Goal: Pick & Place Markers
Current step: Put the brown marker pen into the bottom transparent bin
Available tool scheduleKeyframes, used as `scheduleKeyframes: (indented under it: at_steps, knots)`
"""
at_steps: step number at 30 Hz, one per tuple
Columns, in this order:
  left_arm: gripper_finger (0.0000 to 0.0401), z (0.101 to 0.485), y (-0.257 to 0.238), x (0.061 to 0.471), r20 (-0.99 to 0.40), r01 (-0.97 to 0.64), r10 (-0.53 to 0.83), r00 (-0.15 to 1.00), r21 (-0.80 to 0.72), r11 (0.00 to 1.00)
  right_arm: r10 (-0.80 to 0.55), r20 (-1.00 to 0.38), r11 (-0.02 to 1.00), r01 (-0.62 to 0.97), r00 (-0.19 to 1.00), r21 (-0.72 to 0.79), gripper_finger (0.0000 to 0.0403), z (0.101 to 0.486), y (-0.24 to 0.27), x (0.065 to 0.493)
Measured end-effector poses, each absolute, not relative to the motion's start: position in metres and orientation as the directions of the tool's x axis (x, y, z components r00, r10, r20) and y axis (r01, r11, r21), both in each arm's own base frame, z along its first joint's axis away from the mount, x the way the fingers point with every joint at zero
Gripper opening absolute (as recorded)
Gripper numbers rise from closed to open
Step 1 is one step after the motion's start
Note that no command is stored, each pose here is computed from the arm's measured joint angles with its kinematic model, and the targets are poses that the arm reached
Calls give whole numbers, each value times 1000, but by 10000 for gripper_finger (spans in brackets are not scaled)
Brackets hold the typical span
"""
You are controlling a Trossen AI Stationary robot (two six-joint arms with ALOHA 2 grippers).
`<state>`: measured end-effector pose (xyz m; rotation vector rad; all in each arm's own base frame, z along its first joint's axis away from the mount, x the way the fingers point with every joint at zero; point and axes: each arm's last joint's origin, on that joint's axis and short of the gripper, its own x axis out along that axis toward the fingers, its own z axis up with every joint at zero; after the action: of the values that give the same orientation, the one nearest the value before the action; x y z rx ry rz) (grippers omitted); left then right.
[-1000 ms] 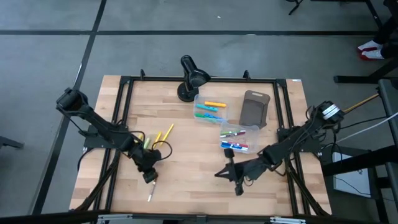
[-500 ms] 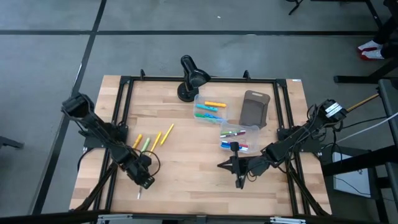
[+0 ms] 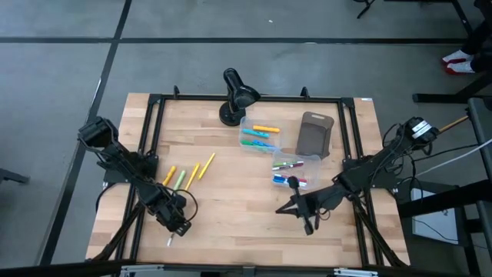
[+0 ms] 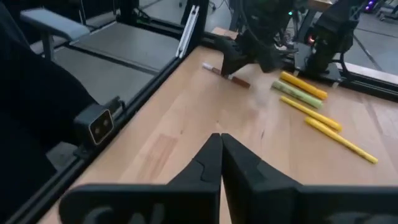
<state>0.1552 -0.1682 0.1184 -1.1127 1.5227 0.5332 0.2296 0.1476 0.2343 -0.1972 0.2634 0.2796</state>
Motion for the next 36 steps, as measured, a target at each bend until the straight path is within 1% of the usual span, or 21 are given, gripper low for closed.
scheduleKeyframes:
  at_steps: [2,5,10,14,17,23,26,31,36]
  knots:
    - [90,118,-168,155,-937,-860,-343,70,-231,455,235,-275,950,-280,932,-137,7,237,145,226]
    - [64,118,-167,154,-944,-854,-321,80,-231,467,245,-245,953,-279,938,-117,7,226,138,213]
    - [39,118,-166,154,-947,-853,-314,73,-222,472,262,-95,963,-266,961,-35,7,207,121,185]
    - [43,118,-165,154,-947,-840,-313,74,-228,493,211,-92,977,-213,973,-18,7,193,107,167]
    - [49,118,-165,154,-948,-833,-311,75,-231,503,204,-79,975,-209,976,-73,7,186,98,154]
    - [36,118,-165,155,-948,-828,-308,78,-234,510,295,-27,952,-296,955,-75,7,171,82,128]
    - [31,118,-165,155,-948,-821,-309,78,-237,519,338,26,938,-334,941,-95,7,168,76,119]
    - [36,118,-165,155,-948,-822,-308,78,-237,519,366,67,921,-352,928,-166,7,172,67,114]
    - [32,118,-165,155,-949,-821,-306,82,-238,519,430,85,884,-400,899,-240,7,175,56,114]
